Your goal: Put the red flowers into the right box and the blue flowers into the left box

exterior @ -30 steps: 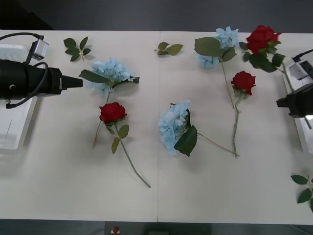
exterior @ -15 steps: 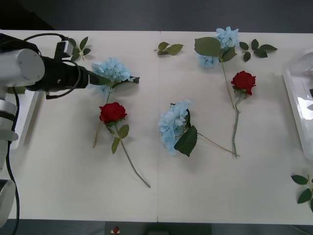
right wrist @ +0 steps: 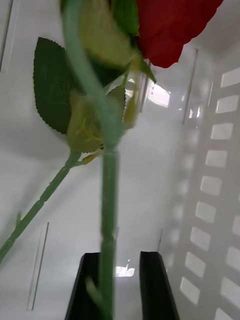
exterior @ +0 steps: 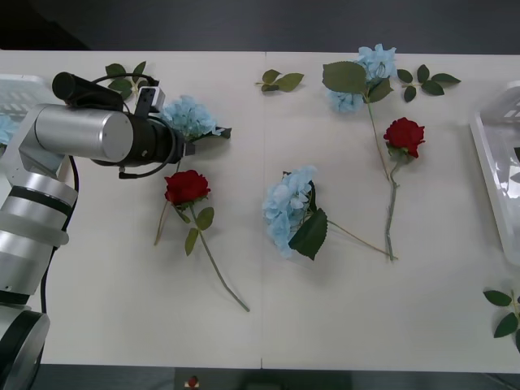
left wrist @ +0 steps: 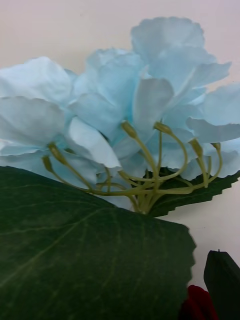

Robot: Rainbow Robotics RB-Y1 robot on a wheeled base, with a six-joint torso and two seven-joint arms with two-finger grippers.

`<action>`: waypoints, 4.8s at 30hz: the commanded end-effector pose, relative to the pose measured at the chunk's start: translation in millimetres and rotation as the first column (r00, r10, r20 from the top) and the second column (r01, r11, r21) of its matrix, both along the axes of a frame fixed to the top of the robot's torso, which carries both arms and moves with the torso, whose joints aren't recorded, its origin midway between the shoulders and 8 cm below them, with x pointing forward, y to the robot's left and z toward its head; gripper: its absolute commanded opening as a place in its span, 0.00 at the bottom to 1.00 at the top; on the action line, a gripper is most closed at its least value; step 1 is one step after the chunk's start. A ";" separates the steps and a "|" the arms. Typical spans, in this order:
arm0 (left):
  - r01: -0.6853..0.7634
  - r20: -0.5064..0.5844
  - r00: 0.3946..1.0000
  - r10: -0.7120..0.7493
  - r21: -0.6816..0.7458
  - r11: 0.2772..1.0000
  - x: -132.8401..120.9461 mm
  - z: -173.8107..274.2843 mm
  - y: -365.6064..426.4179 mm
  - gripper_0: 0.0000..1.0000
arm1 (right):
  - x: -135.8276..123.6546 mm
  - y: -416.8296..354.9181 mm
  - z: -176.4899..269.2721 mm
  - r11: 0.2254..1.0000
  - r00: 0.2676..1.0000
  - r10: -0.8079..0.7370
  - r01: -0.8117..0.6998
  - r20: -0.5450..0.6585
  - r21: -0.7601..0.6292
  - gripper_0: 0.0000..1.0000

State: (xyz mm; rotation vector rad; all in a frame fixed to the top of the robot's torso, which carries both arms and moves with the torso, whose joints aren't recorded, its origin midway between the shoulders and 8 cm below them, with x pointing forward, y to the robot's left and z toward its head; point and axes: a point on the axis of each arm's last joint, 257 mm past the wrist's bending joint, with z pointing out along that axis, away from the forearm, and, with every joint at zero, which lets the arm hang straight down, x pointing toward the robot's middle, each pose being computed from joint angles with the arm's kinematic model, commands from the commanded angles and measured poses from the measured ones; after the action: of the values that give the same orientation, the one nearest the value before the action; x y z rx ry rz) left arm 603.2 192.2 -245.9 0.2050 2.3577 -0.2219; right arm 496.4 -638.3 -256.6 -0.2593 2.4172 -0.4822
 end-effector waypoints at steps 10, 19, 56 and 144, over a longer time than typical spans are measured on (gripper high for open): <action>0.000 0.028 1.000 -0.003 0.088 0.996 9.9 -7.4 -0.9 1.00 | 18.1 42.8 26.9 0.991 0.999 -0.024 0.030 -0.045 0.133 0.74; -0.003 0.061 0.998 -0.002 0.092 0.996 18.4 -18.4 -2.0 0.28 | 32.9 185.4 43.8 0.800 0.973 -0.202 0.228 -0.109 0.554 0.74; -0.399 0.323 0.892 0.317 0.230 0.888 -45.3 239.6 310.3 0.00 | 93.1 345.4 -16.6 0.805 0.957 -0.258 0.290 -0.136 0.517 0.80; -0.359 0.086 0.929 0.361 -0.036 0.933 -92.5 -15.2 30.6 1.00 | 114.7 345.8 -10.7 0.862 0.990 -0.102 0.138 -0.100 0.487 0.70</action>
State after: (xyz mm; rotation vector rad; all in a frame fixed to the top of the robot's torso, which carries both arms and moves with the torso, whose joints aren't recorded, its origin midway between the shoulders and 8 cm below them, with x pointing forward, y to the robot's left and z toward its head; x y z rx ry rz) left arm 512.3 229.6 -269.4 -0.3010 2.2794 -0.0714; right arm 603.4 -301.8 -275.8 0.1748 2.5527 0.1244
